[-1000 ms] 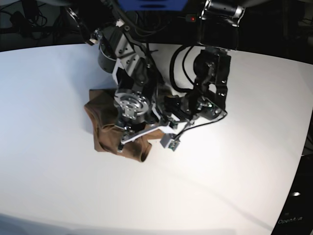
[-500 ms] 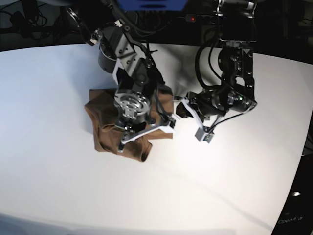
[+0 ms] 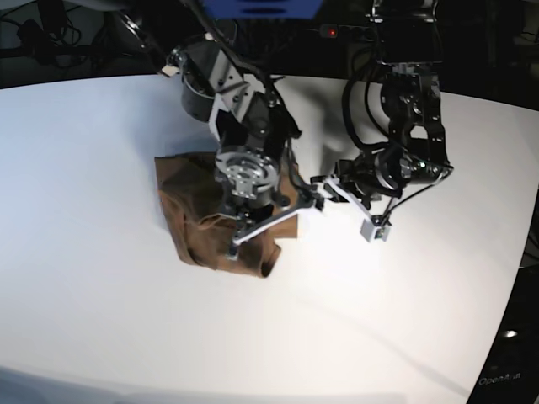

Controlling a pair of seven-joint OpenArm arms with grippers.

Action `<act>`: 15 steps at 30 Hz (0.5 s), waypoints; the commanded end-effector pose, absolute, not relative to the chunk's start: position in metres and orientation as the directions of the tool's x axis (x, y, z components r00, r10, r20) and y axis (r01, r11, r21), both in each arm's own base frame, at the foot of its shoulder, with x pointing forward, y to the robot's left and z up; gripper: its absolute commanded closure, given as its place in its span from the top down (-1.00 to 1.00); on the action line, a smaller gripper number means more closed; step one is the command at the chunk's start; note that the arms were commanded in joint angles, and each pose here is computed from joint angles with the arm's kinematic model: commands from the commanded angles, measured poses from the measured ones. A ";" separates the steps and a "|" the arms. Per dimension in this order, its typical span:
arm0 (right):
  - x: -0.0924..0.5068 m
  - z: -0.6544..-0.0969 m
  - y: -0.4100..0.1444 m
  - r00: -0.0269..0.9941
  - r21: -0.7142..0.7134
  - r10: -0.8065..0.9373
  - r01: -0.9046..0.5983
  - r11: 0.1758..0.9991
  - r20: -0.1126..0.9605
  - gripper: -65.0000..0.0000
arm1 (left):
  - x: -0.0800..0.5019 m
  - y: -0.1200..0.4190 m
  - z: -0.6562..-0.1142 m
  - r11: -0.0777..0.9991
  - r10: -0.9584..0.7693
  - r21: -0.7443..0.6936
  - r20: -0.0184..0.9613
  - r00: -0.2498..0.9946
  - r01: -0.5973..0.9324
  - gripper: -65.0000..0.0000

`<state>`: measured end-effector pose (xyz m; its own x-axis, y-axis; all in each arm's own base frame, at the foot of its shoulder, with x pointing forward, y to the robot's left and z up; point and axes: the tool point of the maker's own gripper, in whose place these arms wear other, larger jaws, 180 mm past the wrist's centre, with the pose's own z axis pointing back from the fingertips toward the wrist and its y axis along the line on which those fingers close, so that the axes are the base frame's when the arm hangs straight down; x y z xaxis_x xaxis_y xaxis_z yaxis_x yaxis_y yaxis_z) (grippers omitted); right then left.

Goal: Fold the T-shirt properly
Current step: 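Press the folded bundle down with the right gripper and withdraw the left gripper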

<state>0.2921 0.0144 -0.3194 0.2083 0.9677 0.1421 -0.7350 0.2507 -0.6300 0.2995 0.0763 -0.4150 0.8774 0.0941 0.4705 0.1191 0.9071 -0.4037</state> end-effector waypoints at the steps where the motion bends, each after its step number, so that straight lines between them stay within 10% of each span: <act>1: 0.298 -0.307 0.022 0.193 -0.655 0.967 -0.711 0.254 0.166 -0.99 | 0.312 0.071 -0.405 0.898 0.106 -0.420 0.500 0.859 0.134 -0.92; 15: 0.285 -0.303 0.055 0.069 -0.669 0.984 -0.725 0.165 0.167 -0.99 | 0.321 0.076 -0.438 0.901 0.211 -0.433 0.449 0.868 0.004 -0.92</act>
